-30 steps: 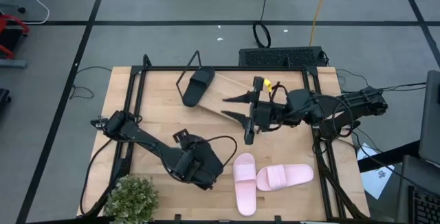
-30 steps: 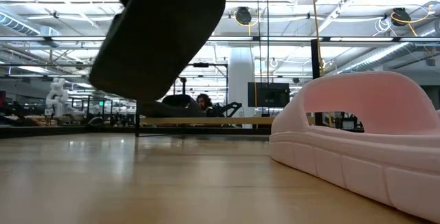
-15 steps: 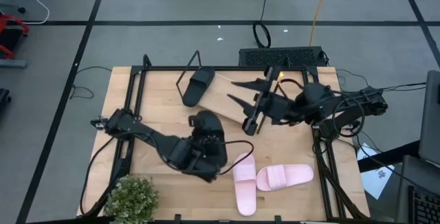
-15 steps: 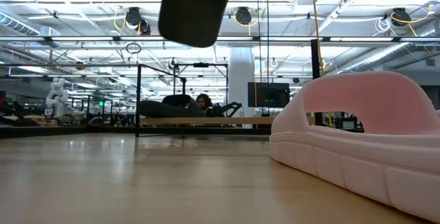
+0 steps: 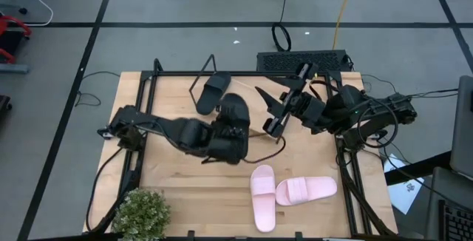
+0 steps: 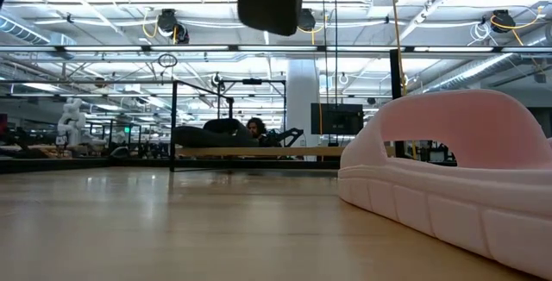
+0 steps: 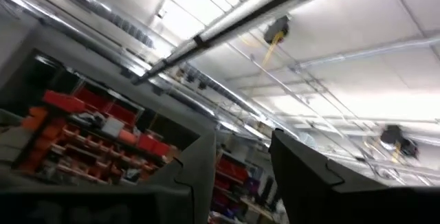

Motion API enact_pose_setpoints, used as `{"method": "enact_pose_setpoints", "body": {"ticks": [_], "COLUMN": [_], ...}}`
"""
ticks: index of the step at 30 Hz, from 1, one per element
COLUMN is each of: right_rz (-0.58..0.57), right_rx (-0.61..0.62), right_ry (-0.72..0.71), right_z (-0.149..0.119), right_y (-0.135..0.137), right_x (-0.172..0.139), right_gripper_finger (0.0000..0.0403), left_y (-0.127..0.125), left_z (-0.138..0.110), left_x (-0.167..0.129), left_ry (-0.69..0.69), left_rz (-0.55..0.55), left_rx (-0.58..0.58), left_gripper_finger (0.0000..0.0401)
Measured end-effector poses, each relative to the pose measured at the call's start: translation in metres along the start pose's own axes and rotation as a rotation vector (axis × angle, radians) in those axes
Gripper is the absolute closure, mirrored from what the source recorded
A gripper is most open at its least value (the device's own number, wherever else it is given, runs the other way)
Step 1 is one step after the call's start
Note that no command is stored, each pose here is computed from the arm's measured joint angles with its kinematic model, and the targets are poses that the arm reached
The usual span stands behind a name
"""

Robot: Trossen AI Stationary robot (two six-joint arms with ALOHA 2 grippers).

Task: Pick and place slides into the shelf
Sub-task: Put the black slides on the shelf

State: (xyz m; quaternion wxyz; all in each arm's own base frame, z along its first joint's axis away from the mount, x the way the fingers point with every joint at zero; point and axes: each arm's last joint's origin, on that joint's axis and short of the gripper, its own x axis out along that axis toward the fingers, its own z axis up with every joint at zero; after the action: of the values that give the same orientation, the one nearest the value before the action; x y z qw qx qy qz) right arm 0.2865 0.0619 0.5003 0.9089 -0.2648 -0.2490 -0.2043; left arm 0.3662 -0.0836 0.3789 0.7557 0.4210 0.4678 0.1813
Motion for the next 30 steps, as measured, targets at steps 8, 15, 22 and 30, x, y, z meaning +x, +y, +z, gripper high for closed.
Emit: {"method": "enact_pose_setpoints", "body": {"ticks": [8,15,22,30], "right_rz": [-0.034,-0.139,-0.220,-0.317], "right_rx": [-0.004,-0.094,-0.172,-0.217], "right_ry": [0.013,0.133,0.162,0.189], "right_z": [0.001,-0.001,0.008,0.026], "right_y": [-0.002,-0.004,-0.007,-0.024], "right_x": [0.000,-0.002,-0.006,-0.017], "right_gripper_finger": [0.0273,0.0273,0.0273,0.0273], "left_y": [0.042,0.064,0.076,0.061], "left_z": [-0.010,-0.014,-0.019,-0.030], "left_x": [0.019,0.043,0.068,0.096], "left_ry": [-0.080,-0.161,-0.208,-0.279], "left_rz": [-0.030,-0.087,-0.097,-0.095], "left_rx": [0.011,0.019,0.029,0.082], "left_gripper_finger": [0.0401,0.0401,0.0401,0.0401]}}
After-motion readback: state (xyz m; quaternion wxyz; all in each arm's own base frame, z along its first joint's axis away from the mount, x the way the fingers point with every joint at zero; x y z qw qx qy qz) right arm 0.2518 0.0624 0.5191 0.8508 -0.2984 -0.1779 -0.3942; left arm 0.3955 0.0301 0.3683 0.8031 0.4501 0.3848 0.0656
